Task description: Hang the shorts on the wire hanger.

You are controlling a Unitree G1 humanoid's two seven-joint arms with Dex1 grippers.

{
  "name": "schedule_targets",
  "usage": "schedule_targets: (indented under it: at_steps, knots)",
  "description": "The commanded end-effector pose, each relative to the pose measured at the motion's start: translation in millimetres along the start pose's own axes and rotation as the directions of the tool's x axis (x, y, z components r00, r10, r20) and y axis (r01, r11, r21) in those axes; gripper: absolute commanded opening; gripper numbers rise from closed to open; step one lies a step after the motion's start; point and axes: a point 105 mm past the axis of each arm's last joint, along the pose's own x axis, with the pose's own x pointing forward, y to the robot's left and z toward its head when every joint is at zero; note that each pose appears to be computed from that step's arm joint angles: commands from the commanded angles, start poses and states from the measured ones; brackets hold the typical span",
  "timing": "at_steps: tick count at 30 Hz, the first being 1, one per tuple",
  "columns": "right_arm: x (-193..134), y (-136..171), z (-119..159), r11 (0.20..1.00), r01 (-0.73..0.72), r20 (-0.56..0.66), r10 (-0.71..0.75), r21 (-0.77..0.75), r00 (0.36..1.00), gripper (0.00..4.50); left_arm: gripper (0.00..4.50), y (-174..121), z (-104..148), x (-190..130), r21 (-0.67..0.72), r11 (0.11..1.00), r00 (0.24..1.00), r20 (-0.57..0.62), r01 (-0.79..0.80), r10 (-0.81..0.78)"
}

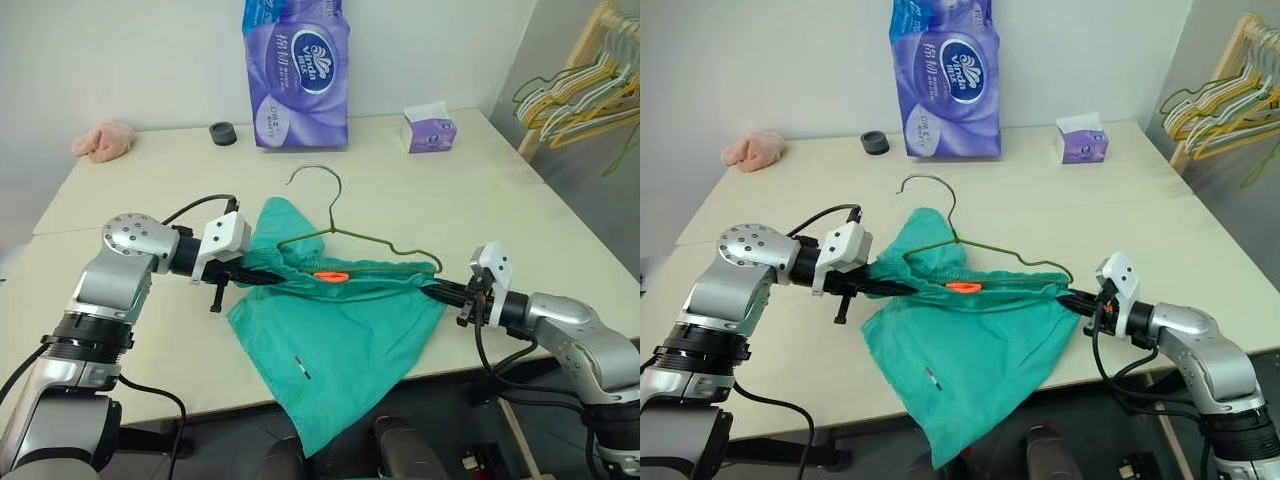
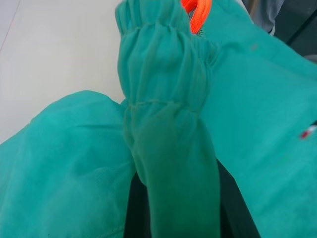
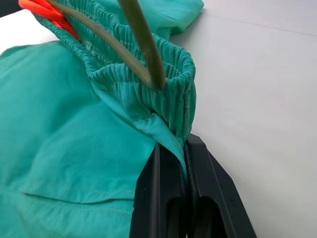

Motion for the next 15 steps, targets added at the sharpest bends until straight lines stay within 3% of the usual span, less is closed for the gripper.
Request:
schedule_targets:
  at_steps: [1,6,15]
  knots:
    - [-12.6,-8.6,10.3,0.999,0.043,0.012,-0.043,-0.033,0.999,0.04,0.0,9.6,-8.3,-13.8,0.036,0.998,0.994,-0.086,-0.057,0.06]
    - [-14.2,-5.8,9.7,0.998,0.038,0.008,-0.038,-0.042,0.999,0.04,0.0,18.6,-11.5,-13.8,0.047,0.994,0.99,-0.097,-0.094,0.098]
    - [-19.5,-16.2,4.5,0.996,0.085,0.0,-0.085,-0.018,0.996,0.04,0.0,8.4,-11.2,-15.8,0.004,0.999,0.995,-0.087,-0.041,0.042]
